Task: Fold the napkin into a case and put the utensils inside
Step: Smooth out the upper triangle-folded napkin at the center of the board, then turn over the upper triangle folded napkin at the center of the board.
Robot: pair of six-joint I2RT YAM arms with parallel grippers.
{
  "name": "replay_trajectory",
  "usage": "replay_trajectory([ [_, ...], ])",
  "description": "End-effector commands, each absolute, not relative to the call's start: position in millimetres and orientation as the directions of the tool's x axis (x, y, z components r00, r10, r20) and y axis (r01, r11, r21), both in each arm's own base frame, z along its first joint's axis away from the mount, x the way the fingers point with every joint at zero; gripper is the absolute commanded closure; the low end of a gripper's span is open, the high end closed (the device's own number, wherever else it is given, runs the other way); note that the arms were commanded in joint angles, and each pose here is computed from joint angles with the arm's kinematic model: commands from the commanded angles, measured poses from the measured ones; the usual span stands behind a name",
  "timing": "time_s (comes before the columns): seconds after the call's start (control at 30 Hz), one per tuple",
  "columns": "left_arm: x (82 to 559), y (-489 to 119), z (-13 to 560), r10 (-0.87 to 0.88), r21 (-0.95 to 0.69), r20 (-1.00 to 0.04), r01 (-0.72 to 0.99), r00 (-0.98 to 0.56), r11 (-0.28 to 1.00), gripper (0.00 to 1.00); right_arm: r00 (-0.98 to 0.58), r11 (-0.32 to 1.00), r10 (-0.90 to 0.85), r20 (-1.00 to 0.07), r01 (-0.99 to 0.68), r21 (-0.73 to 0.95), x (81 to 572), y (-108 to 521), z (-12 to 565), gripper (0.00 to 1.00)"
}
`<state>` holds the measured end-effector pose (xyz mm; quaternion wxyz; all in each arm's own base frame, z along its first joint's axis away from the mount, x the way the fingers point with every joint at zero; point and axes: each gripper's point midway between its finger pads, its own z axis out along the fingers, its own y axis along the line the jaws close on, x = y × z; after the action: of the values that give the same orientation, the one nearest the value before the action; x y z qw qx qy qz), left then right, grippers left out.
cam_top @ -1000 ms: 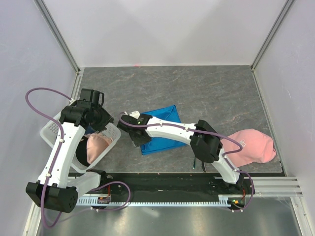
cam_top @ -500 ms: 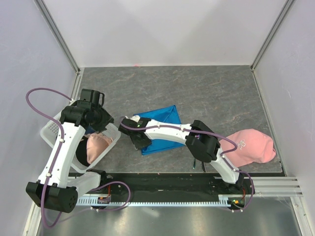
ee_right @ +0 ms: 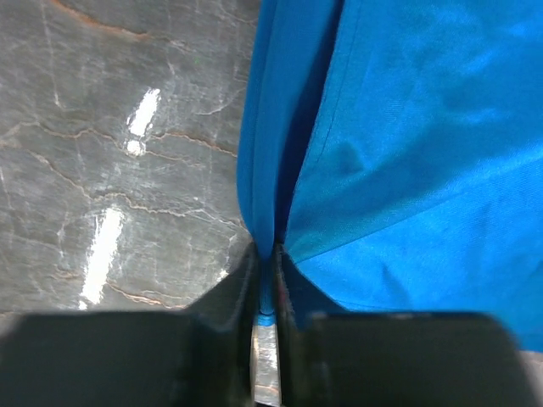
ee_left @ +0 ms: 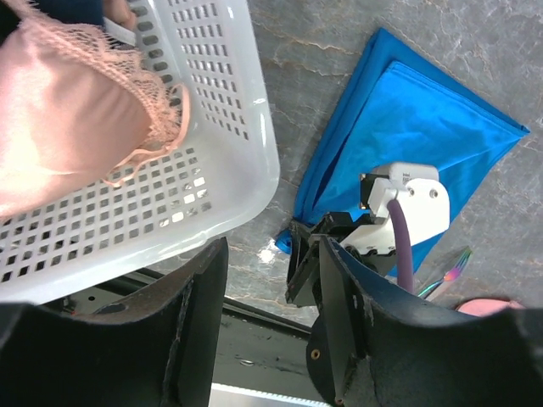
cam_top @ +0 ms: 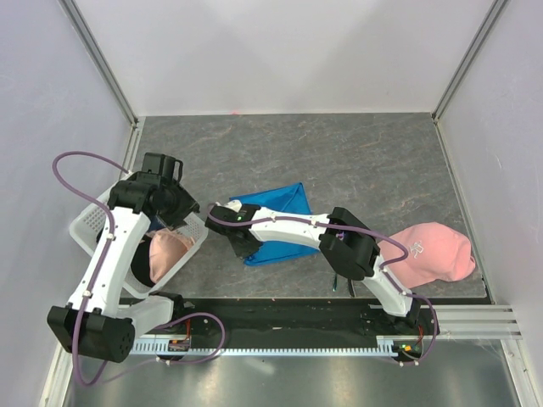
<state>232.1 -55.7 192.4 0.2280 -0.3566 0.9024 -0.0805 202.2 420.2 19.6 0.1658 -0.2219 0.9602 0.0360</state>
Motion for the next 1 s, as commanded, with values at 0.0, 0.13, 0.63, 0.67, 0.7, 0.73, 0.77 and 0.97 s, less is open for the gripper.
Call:
replay_trajectory([
  [0.0, 249.1, -73.5, 182.0, -0.625, -0.347, -0.324, -0.525, -0.711, 0.777, 0.44, -0.844, 0.889, -0.443, -0.301, -0.458, -0.025, 191.4, 409.6, 7.1, 0.96],
  [0.13, 263.3, -99.9, 166.3, -0.507, -0.398, -0.259, -0.387, -0.822, 0.832, 0.38, -0.834, 0.883, -0.436, -0.338, -0.47, 0.019, 193.1, 403.6, 38.4, 1.0],
  [0.63, 309.0, -173.1, 80.8, -0.355, -0.374, -0.065, -0.307, -0.933, 0.875, 0.31, -0.86, 0.89, -0.328, -0.391, -0.42, 0.178, 215.3, 365.9, 85.3, 1.0],
  [0.67, 311.0, -175.9, 78.4, -0.356, -0.363, -0.065, -0.31, -0.932, 0.879, 0.31, -0.861, 0.891, -0.324, -0.392, -0.417, 0.181, 217.3, 365.1, 85.6, 1.0],
  [0.7, 310.6, -181.2, 75.0, -0.353, -0.352, -0.065, -0.31, -0.933, 0.883, 0.31, -0.863, 0.891, -0.319, -0.391, -0.413, 0.186, 219.6, 364.6, 86.3, 1.0],
  [0.73, 313.7, -180.0, 70.4, -0.353, -0.328, -0.081, -0.31, -0.932, 0.892, 0.31, -0.865, 0.89, -0.316, -0.39, -0.413, 0.194, 219.8, 364.9, 87.1, 1.0],
  [0.77, 317.6, -183.1, 67.5, -0.35, -0.324, -0.09, -0.305, -0.932, 0.896, 0.31, -0.864, 0.887, -0.316, -0.393, -0.416, 0.199, 220.8, 366.6, 88.3, 1.0],
  [0.97, 329.6, -177.4, 47.2, -0.366, -0.265, -0.102, -0.33, -0.925, 0.906, 0.31, -0.863, 0.884, -0.309, -0.399, -0.416, 0.215, 222.0, 370.5, 91.6, 1.0],
])
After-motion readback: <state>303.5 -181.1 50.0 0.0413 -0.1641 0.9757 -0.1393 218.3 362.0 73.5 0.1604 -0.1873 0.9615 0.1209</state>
